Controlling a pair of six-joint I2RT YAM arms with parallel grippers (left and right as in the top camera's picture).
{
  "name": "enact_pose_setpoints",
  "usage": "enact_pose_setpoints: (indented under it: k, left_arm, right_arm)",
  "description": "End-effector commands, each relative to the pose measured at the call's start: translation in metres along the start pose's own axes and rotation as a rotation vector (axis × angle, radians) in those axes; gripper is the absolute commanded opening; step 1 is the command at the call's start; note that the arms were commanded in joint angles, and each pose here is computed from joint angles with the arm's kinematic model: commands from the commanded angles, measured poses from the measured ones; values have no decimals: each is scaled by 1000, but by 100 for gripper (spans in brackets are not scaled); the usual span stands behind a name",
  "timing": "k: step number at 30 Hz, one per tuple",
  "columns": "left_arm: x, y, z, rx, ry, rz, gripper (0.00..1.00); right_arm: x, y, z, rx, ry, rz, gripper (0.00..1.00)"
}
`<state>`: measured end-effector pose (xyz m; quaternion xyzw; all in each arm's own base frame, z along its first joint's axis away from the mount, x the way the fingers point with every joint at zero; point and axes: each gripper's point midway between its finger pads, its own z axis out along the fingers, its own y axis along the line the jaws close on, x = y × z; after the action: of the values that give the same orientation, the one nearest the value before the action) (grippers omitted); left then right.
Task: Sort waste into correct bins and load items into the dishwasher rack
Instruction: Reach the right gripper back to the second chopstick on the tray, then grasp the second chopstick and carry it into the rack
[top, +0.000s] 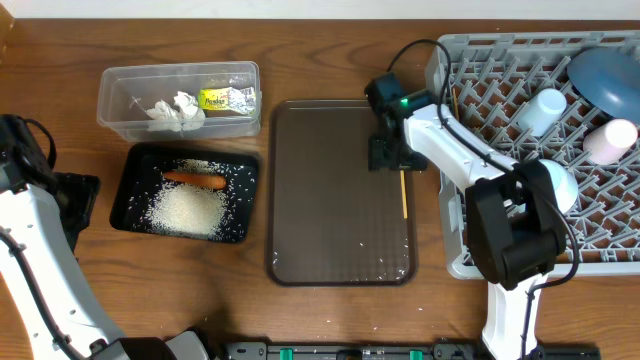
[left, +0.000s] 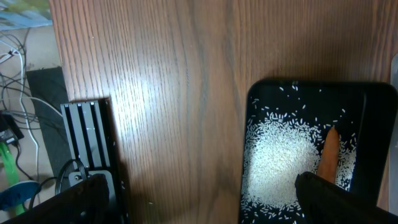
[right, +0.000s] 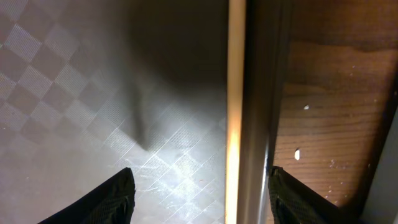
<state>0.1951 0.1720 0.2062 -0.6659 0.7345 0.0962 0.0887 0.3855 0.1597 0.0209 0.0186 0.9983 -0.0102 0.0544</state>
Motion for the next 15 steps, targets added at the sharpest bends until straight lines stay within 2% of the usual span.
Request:
enact_pose_setpoints:
  k: [1, 15]
  left_arm:
    - [-1, 2, 1, -9, 0, 3, 98]
    - [-1, 2, 1, -9, 0, 3, 98]
  right_arm:
    - [3, 2, 7, -23, 26, -19, 66]
    - [5, 2, 15, -17, 38, -21, 64]
